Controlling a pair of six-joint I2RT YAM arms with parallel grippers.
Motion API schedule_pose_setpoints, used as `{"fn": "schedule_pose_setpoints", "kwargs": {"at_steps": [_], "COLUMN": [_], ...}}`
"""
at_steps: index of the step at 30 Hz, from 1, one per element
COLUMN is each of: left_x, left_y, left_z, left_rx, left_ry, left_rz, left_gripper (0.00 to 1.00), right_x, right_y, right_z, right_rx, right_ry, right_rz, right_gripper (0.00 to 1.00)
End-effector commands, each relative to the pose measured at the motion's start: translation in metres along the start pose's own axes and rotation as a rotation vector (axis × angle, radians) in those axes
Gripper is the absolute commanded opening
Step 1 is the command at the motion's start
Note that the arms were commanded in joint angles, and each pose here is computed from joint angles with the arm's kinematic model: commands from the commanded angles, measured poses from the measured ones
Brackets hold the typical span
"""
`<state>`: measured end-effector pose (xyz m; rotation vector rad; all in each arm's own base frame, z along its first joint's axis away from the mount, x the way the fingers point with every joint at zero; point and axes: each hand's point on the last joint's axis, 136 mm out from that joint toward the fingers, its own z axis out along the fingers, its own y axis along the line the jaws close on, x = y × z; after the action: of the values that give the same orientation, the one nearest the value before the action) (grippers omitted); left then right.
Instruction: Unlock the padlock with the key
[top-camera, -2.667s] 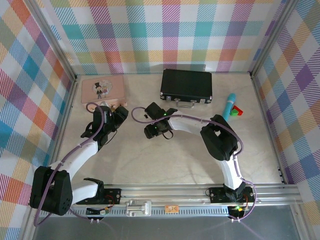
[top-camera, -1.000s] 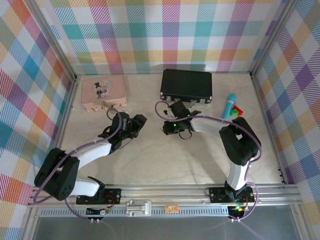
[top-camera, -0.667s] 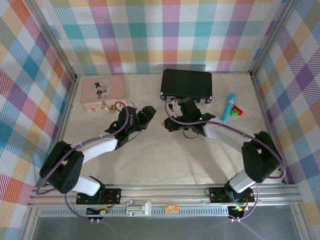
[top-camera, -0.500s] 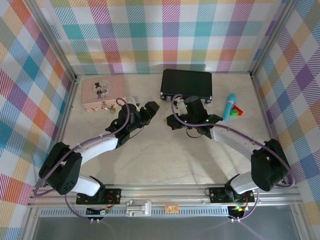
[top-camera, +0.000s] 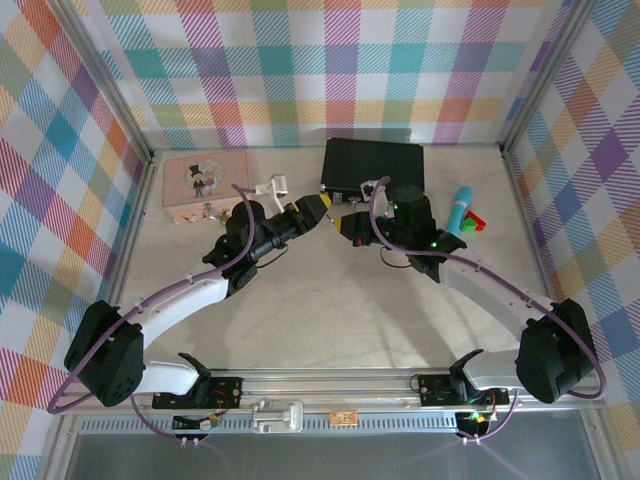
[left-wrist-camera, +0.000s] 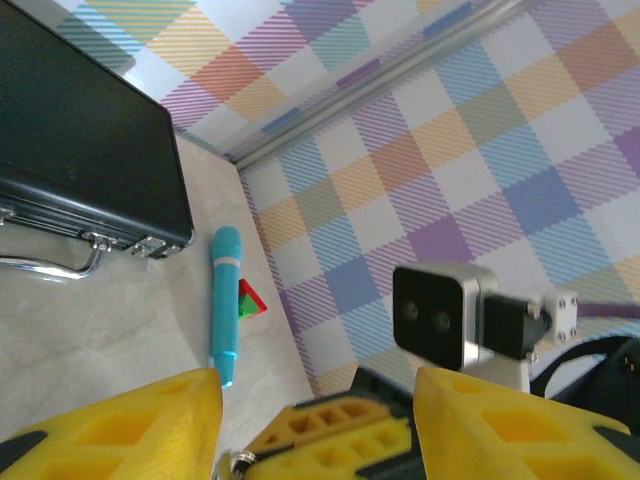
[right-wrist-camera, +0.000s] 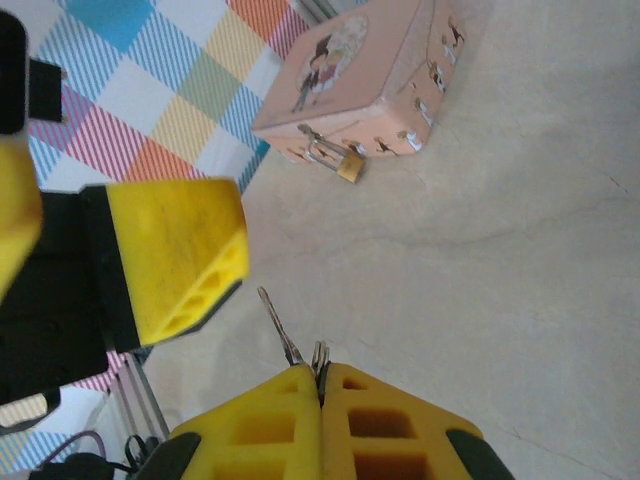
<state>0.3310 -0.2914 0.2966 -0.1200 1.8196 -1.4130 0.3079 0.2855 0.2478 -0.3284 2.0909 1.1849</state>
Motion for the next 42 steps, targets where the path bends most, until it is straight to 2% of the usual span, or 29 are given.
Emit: {"fn": "schedule_pose_setpoints", "kwargs": {"at_steps": [1, 9, 13, 23, 24, 29, 32, 35, 37, 42], "left_x": [0.004, 0.008, 0.01, 0.009, 0.009, 0.002, -0.004, -0.007, -0.007, -0.004], "left_y": [-0.017, -0.018, -0.019, -0.02, -0.02, -0.024, -0.031, -0.036, -0.04, -0.048], "left_z": [0.0, 0.002, 0.004, 0.002, 0.001, -0.008, -0.016, -0.02, -0.021, -0.018], "left_rx": [0.053, 0.063, 0.073, 0.072, 0.069, 0.012, -0.022, -0.041, -0.03, 0.022], "left_ry": [0.029, 0.047, 0.057, 0.053, 0.049, 0.054, 0.06, 0.078, 0.089, 0.099], "left_rz": [0.06, 0.069, 0.069, 0.083, 0.091, 0.239, 0.346, 0.417, 0.441, 0.422], "left_gripper": [0.52, 0.48, 0.43, 0.01, 0.0, 0.0, 0.0, 0.0, 0.0, 0.0], "right_x": [-0.012, -0.017, -0.016, -0.016, -0.017, -0.029, -0.035, -0.035, -0.033, -0.035], "right_y": [0.017, 0.023, 0.024, 0.023, 0.023, 0.008, 0.003, 0.01, 0.022, 0.054], "right_z": [-0.005, -0.005, -0.004, -0.001, -0.001, -0.021, -0.03, -0.03, -0.03, -0.034], "right_rx": [-0.09, -0.139, -0.149, -0.15, -0.148, -0.062, -0.047, -0.112, -0.205, -0.427], "right_ry": [-0.041, -0.051, -0.044, -0.041, -0.042, -0.123, -0.145, -0.149, -0.124, -0.134], "right_rz": [0.016, 0.038, 0.046, 0.05, 0.049, 0.011, -0.013, -0.055, -0.066, -0.11], "right_gripper": [0.0, 0.0, 0.0, 0.0, 0.03, 0.44, 0.48, 0.49, 0.51, 0.47]}}
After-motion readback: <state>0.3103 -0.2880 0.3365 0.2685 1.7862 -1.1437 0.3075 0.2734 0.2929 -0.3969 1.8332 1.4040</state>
